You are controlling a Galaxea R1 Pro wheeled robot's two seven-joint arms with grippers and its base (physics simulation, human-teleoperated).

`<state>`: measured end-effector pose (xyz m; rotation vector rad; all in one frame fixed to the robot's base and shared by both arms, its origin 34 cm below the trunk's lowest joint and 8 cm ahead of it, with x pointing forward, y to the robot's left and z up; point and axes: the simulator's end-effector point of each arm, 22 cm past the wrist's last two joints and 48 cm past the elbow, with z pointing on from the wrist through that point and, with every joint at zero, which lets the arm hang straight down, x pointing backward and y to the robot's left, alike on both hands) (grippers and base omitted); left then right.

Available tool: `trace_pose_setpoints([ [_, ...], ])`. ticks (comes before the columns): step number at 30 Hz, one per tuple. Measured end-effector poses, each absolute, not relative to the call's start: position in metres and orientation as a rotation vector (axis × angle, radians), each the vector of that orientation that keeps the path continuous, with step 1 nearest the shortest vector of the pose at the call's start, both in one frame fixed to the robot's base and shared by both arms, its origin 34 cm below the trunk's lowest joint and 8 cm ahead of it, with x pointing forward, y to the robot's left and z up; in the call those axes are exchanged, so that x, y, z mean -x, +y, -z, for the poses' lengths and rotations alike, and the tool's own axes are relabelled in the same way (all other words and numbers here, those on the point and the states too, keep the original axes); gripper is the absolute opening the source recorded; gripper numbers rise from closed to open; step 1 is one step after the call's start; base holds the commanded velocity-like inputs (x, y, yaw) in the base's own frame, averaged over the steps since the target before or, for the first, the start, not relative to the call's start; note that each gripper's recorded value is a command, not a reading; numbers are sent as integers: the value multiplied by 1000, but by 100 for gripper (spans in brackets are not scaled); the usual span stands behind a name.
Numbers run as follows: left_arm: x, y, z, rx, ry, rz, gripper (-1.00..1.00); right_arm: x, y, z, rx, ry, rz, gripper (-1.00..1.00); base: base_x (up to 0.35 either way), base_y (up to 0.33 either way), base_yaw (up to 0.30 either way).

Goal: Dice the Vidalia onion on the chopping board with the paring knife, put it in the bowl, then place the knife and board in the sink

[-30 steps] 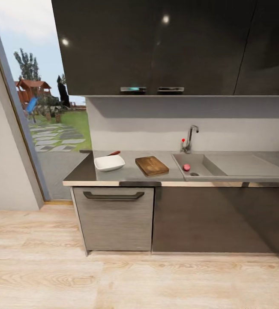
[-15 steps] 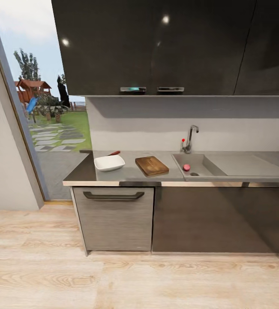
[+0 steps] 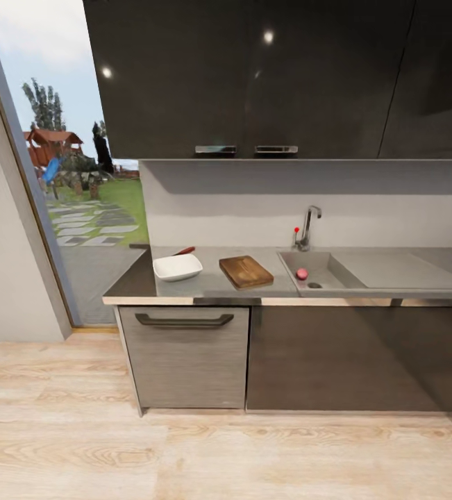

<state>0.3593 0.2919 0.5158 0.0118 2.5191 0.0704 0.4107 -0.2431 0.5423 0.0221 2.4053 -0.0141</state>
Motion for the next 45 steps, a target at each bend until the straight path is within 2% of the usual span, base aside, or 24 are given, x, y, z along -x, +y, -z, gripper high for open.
trace_pose_setpoints([
  [45, -357, 292, -583, -14, 2519, -72, 100, -407, -243, -609, -22, 2407, 14, 100, 0, 0, 0],
])
